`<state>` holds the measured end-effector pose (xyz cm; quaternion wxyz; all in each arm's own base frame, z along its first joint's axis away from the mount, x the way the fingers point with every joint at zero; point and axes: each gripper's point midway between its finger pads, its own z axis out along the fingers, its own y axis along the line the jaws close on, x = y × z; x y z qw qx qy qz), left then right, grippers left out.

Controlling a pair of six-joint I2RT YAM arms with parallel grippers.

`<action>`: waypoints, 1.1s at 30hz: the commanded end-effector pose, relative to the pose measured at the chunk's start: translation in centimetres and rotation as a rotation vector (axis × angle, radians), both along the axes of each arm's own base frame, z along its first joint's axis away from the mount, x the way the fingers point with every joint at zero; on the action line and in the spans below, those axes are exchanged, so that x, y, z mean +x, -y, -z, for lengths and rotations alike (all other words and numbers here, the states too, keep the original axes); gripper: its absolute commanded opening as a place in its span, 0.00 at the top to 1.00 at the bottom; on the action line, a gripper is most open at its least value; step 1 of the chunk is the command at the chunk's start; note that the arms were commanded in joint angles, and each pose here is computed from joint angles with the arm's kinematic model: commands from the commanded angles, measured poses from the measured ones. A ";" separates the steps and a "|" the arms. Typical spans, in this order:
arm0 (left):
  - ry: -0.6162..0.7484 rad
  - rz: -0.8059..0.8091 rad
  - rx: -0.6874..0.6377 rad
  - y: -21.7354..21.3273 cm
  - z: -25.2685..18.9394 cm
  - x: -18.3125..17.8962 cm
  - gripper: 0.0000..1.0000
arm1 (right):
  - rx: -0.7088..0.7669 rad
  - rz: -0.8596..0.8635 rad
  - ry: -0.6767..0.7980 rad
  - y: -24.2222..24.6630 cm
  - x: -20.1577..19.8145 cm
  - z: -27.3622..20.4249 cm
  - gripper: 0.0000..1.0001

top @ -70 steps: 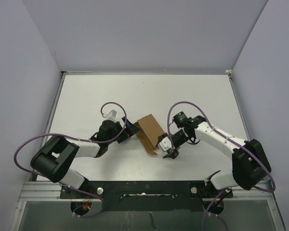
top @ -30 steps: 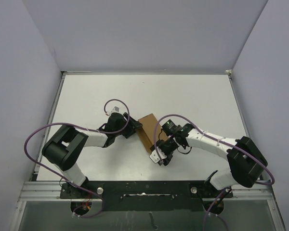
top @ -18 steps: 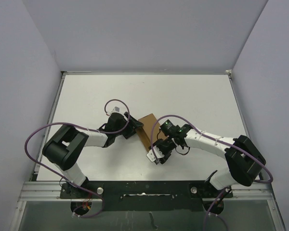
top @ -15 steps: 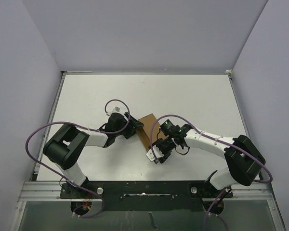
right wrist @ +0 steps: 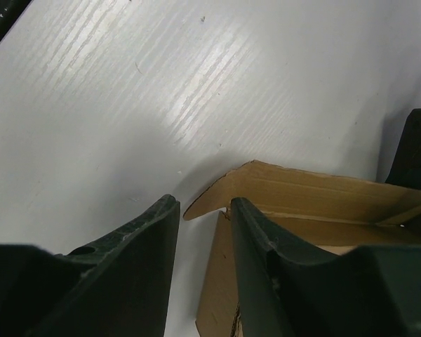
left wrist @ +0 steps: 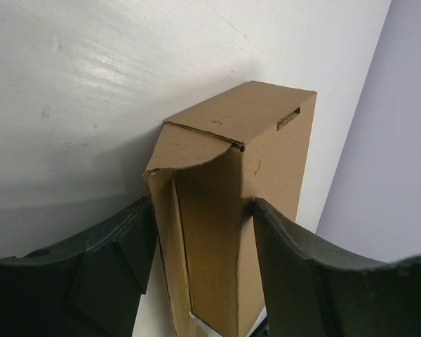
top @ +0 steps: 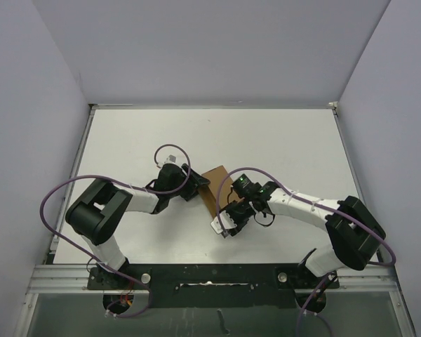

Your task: Fold the paper box

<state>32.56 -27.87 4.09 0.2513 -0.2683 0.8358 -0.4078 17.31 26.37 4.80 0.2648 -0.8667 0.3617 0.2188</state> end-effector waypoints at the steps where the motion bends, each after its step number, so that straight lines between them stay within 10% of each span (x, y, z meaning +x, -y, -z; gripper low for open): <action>1: -0.005 -0.003 0.014 0.0 0.6 0.4 0.47 | 0.008 -0.010 0.016 -0.8 0.0 0.2 0.64; 33: -0.027 0.031 0.034 0.2 1.3 0.0 0.52 | 0.009 0.131 0.150 -2.5 3.3 -1.2 0.97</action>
